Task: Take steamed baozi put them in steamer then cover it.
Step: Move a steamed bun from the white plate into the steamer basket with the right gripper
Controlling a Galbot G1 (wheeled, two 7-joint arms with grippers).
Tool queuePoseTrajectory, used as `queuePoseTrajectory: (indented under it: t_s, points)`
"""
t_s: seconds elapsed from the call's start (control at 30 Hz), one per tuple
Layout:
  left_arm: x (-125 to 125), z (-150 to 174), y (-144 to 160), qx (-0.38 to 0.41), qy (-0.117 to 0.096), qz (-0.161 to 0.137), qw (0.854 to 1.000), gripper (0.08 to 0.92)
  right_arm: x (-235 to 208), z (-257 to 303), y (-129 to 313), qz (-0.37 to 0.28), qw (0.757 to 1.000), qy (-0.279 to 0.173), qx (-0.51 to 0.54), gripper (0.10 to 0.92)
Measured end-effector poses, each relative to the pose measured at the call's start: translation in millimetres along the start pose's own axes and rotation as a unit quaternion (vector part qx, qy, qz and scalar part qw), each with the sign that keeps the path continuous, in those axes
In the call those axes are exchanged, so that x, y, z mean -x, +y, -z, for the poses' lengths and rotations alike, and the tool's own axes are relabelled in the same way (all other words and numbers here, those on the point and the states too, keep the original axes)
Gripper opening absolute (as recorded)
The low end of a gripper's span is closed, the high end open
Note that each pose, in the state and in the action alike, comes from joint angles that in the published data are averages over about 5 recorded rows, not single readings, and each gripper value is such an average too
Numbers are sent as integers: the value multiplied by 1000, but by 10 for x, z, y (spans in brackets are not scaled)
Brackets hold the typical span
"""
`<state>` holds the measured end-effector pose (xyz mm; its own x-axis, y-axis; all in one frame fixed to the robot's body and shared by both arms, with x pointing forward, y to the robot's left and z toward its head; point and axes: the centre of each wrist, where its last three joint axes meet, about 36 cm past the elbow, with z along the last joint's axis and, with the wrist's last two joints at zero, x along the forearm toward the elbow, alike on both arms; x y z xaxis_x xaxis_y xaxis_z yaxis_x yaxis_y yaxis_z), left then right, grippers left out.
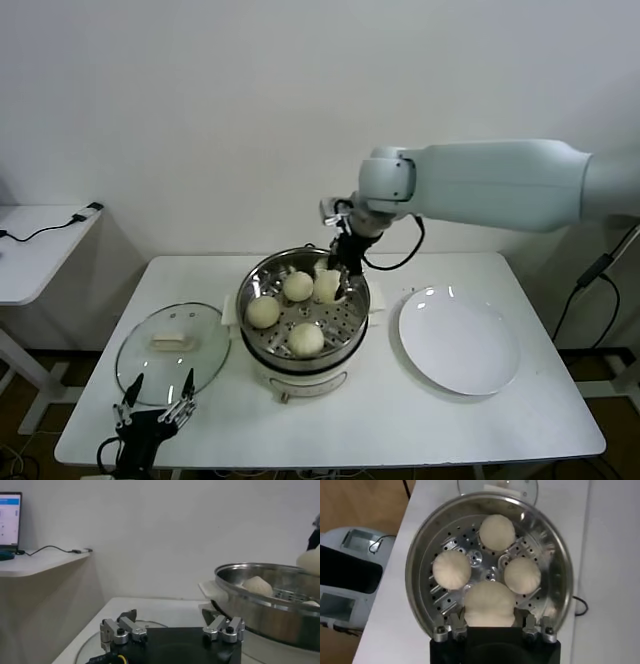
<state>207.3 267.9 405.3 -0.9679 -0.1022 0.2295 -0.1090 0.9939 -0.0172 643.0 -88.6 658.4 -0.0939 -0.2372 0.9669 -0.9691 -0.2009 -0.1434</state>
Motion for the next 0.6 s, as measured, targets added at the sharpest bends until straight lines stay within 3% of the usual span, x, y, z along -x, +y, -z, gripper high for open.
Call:
queuePoseTrajectory:
  t_s: [0.6]
  points:
    - [33,-2,-3,-6,2,0,1000,823,612,-62,-25,10,999,35,-1,668]
